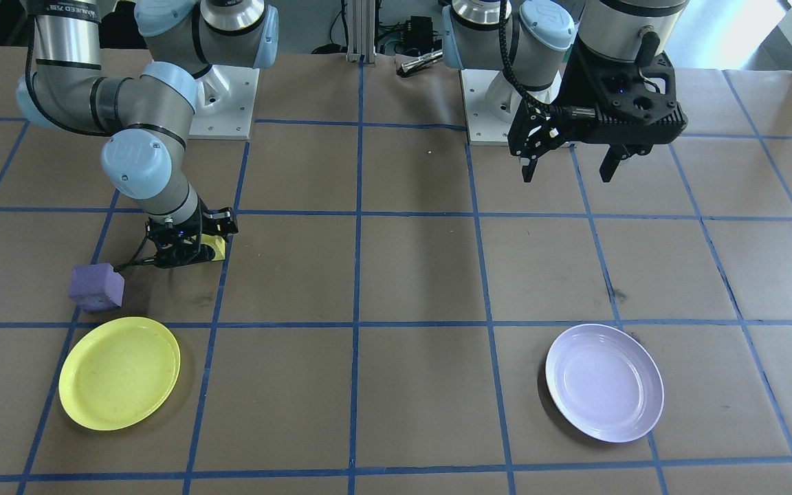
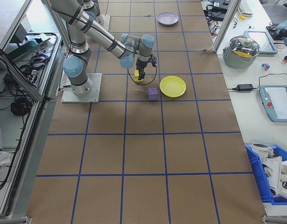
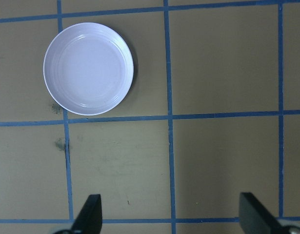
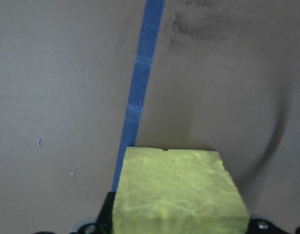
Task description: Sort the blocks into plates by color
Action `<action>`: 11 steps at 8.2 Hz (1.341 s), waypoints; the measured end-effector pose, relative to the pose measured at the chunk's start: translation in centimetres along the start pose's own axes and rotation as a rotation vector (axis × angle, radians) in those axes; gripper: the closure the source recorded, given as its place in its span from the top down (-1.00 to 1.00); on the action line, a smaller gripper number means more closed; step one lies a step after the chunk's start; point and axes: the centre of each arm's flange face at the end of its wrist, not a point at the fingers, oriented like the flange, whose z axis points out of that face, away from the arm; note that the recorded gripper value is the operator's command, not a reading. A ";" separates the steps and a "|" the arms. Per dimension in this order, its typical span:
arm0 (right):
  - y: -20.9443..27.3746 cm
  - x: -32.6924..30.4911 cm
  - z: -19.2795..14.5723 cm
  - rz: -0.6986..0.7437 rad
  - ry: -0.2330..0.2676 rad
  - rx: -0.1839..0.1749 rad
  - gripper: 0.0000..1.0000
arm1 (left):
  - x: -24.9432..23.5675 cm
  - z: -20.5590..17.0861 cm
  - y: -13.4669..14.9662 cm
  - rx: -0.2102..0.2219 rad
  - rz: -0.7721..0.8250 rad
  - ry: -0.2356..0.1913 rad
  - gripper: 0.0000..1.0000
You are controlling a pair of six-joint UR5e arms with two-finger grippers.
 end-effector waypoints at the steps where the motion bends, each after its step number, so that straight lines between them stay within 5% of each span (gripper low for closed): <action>1: -0.4 0.1 -0.2 0.004 -0.004 0.001 -0.48 | 0.0 0.0 0.0 0.000 0.001 0.000 1.00; 3: -1.2 0.5 -1.6 0.021 0.003 0.024 -0.46 | 0.0 0.0 0.0 0.000 0.000 0.001 1.00; 8: -9.3 9.2 -12.2 0.127 -0.016 0.075 -0.46 | 0.0 0.3 -0.2 -0.003 0.000 0.004 1.00; 10: -12.8 12.2 -12.6 0.149 -0.017 0.091 -0.46 | 0.1 0.4 -0.3 -0.004 0.000 0.004 1.00; 11: -14.5 13.0 -11.4 0.152 -0.021 0.084 -0.21 | 0.0 0.1 -0.2 0.003 0.000 0.003 1.00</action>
